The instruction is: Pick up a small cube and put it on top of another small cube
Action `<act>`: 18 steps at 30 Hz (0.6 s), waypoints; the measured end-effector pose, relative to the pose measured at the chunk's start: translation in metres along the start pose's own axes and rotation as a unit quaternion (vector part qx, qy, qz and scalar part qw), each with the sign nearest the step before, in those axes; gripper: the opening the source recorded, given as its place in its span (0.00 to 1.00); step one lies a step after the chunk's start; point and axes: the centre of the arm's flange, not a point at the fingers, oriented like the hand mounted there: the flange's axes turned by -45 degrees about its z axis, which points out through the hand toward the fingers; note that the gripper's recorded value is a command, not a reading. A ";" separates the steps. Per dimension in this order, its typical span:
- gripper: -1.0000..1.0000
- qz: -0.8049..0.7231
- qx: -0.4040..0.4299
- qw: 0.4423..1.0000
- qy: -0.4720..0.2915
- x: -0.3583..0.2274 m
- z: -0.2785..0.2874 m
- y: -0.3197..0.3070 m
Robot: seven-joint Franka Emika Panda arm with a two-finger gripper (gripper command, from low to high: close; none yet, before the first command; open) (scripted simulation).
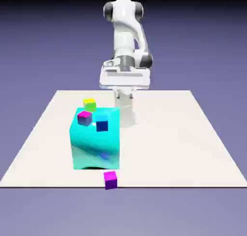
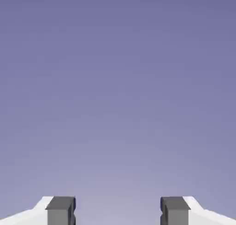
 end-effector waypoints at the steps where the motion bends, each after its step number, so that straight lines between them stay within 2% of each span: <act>1: 0.50 0.006 -0.008 1.000 0.005 0.013 -0.003 0.010; 6: 0.50 0.106 -0.024 0.992 -0.067 0.044 0.031 0.063; 9: 0.50 0.175 -0.021 0.976 -0.132 0.042 0.064 0.084; 18: 0.50 0.366 -0.003 0.875 -0.316 0.010 0.164 0.132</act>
